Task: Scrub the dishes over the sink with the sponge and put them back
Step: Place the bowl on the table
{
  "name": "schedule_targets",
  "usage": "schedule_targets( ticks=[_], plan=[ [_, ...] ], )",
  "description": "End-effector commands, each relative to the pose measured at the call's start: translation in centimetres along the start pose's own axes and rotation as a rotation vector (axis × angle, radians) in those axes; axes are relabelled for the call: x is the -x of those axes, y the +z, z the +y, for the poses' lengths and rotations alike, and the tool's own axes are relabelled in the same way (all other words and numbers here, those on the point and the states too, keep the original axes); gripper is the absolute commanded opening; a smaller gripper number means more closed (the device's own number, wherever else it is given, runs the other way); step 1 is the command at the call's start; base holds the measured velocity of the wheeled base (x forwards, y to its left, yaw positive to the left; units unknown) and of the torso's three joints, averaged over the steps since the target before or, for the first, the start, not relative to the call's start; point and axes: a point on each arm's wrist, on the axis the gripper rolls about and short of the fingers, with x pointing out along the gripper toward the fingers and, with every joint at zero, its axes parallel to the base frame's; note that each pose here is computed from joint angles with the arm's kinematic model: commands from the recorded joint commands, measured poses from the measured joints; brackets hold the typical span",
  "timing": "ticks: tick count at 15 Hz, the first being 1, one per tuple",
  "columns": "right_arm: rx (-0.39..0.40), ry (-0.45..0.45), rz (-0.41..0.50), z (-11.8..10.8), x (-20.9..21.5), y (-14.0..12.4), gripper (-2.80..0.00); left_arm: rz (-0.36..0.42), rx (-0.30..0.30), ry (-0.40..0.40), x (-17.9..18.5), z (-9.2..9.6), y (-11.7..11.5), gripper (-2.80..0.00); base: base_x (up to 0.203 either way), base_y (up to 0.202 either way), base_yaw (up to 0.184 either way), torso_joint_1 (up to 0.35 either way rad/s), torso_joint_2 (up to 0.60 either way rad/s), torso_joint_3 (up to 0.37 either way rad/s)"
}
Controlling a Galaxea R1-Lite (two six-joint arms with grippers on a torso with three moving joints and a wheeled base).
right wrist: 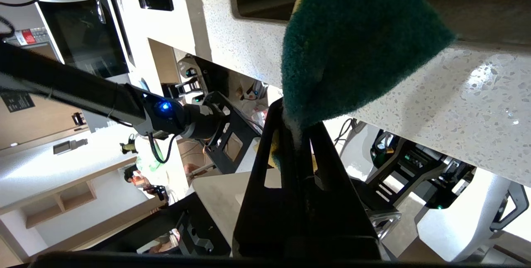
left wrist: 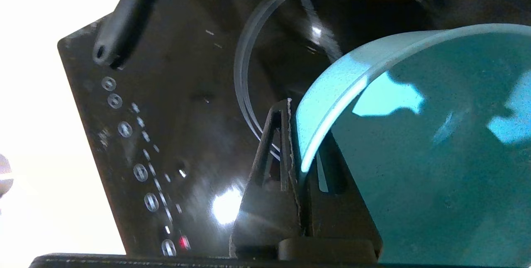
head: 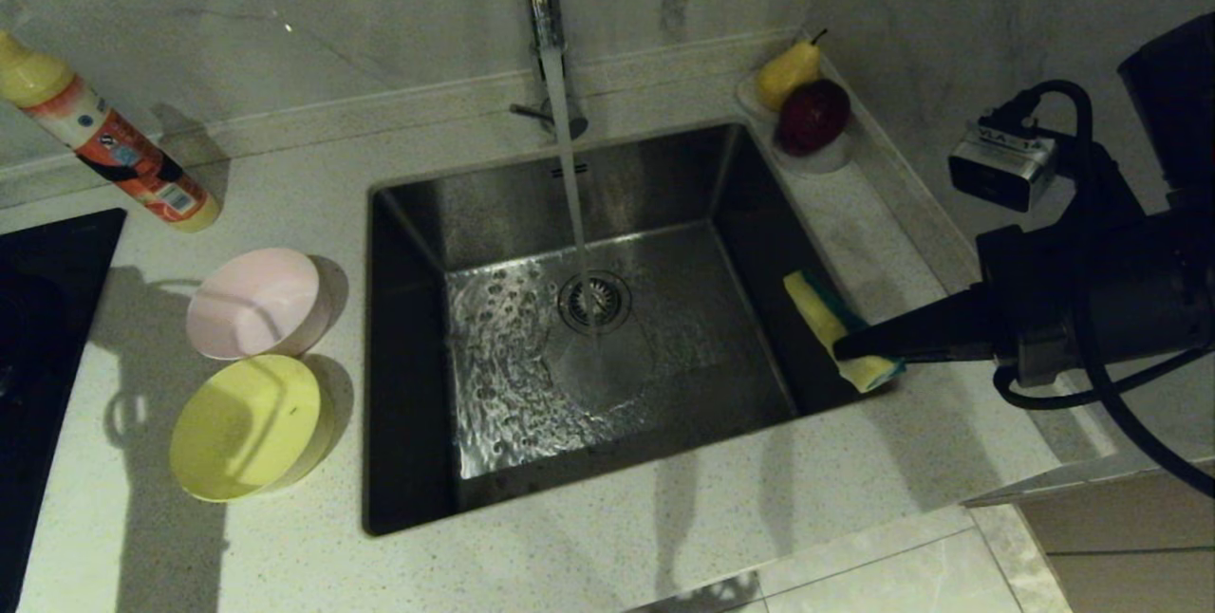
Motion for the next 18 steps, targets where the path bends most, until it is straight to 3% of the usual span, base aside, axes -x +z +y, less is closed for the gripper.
schedule_targets(
  ticks=[1,5,9,15,18],
  plan=[
    [-0.002,0.004,0.001,0.1,0.1,-0.1,-2.80,0.052,0.010,0.068,-3.7,1.0,-0.5,-2.80,0.000,0.000,0.000,0.000,0.00,0.000],
    [0.002,0.007,-0.005,0.3,0.4,-0.1,-2.80,0.134,0.024,0.044,-5.1,1.3,-1.4,-2.80,0.000,0.000,0.000,0.000,0.00,0.000],
    [0.005,0.010,-0.011,0.5,0.9,-0.4,-2.80,0.233,0.048,-0.042,-7.0,1.2,-1.8,-2.80,0.000,0.000,0.000,0.000,0.00,0.000],
    [0.001,0.006,-0.017,0.5,1.1,-0.4,-2.80,0.259,0.087,-0.103,-7.4,1.1,-0.7,-2.80,0.000,0.000,0.000,0.000,0.00,0.000],
    [0.003,0.009,-0.020,0.6,1.3,-0.5,-2.80,0.284,0.109,-0.085,-7.1,0.7,0.1,-2.80,0.000,0.000,0.000,0.000,0.00,0.000]
  ],
)
